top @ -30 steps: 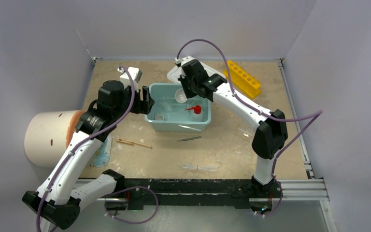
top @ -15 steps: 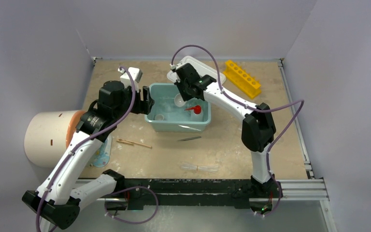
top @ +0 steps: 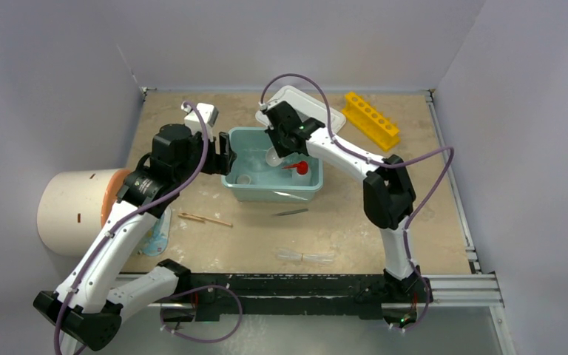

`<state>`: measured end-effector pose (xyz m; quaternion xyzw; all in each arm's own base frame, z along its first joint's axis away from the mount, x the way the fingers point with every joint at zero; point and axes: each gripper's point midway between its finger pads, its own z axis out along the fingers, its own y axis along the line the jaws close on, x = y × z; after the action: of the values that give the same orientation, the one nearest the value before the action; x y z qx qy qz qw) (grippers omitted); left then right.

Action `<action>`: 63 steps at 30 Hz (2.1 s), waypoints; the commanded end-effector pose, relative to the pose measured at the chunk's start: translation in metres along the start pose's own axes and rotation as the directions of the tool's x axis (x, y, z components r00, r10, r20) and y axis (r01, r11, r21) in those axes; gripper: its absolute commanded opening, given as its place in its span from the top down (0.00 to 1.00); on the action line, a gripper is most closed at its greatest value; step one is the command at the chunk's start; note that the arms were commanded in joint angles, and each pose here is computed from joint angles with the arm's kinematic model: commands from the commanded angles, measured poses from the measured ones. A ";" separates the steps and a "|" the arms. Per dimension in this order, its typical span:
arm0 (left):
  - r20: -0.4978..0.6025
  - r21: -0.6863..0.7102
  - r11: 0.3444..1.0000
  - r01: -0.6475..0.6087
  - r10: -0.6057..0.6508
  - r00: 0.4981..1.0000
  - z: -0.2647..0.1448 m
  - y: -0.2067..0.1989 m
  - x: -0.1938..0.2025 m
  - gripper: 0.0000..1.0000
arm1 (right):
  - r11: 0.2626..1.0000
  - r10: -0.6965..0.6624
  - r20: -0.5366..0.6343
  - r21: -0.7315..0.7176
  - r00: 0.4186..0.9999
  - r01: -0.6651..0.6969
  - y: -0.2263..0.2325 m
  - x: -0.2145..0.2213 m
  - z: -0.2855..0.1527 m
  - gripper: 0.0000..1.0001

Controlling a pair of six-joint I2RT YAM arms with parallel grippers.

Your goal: Organize the chemistry lab equipment

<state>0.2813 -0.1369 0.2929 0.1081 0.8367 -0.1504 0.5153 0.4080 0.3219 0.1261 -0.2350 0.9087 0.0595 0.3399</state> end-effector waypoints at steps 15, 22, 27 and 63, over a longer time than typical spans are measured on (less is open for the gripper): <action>0.050 0.000 1.000 -0.028 0.028 0.998 -0.004 -0.001 -0.008 0.33 | 0.999 0.037 -0.024 0.024 0.999 -0.036 0.009 0.016 0.030 1.00; 0.056 -0.006 1.000 -0.031 0.031 0.998 -0.006 0.000 -0.008 0.32 | 0.998 0.052 -0.025 0.033 0.998 -0.052 0.009 0.017 0.033 0.96; 0.057 -0.005 1.000 -0.031 0.031 0.998 -0.007 0.000 -0.008 0.32 | 0.997 0.062 -0.021 0.035 0.998 -0.062 0.008 0.016 0.030 0.94; 0.000 0.020 1.000 0.023 -0.023 1.000 -0.019 -0.007 -0.005 0.32 | 0.982 0.186 0.339 -0.080 0.922 -0.169 -0.007 -0.085 -0.130 0.67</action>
<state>0.2706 -0.1329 0.2846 0.1094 0.8473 -0.1426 0.4998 0.4038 0.3176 0.2173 -0.1628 0.8833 0.1045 0.4270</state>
